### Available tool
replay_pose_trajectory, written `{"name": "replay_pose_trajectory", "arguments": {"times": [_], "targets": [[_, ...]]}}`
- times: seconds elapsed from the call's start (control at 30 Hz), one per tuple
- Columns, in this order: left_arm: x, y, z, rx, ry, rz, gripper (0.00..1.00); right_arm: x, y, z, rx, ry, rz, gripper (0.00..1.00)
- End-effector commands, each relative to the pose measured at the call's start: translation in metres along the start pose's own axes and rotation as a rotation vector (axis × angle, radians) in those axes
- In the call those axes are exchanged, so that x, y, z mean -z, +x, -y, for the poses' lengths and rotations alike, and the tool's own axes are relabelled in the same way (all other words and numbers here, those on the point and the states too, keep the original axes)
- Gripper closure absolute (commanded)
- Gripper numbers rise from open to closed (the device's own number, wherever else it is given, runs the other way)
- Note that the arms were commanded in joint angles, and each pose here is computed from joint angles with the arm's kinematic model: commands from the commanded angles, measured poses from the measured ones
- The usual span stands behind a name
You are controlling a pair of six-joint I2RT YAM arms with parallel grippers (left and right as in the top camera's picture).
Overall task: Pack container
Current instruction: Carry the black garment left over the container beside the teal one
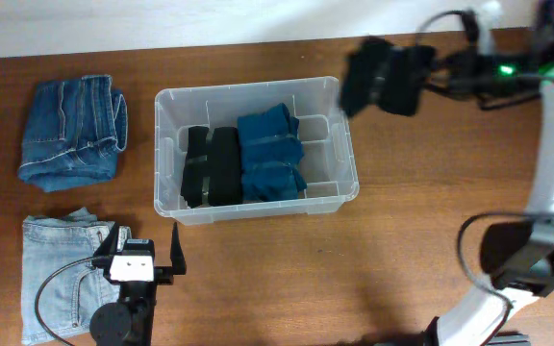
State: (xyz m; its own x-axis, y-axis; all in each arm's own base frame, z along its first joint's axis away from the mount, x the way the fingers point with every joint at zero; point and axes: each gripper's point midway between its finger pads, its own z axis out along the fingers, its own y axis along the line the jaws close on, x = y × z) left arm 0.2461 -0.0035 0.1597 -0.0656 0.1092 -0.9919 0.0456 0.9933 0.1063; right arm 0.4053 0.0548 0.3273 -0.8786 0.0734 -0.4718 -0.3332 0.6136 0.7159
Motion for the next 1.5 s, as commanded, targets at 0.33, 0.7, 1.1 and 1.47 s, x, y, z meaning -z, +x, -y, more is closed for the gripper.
{"name": "replay_pose_trajectory", "arguments": {"times": [0.33, 0.7, 1.1, 1.47], "targets": [[0.0, 0.001, 0.002, -0.009, 0.009, 0.001, 0.01, -0.07, 0.029, -0.004, 0.038, 0.642, -0.161, 0.96], [0.0, 0.001, 0.002, -0.009, 0.01, 0.001, 0.01, -0.102, 0.044, -0.015, 0.026, 0.692, -0.197, 0.96], [0.0, 0.001, 0.002, -0.009, 0.01, 0.001, 0.01, -0.114, 0.048, -0.001, 0.059, 0.909, -0.186, 0.96], [0.0, 0.001, 0.002, -0.009, 0.01, 0.001, 0.01, -0.148, 0.059, 0.008, 0.12, 1.001, -0.231, 0.96]]}}
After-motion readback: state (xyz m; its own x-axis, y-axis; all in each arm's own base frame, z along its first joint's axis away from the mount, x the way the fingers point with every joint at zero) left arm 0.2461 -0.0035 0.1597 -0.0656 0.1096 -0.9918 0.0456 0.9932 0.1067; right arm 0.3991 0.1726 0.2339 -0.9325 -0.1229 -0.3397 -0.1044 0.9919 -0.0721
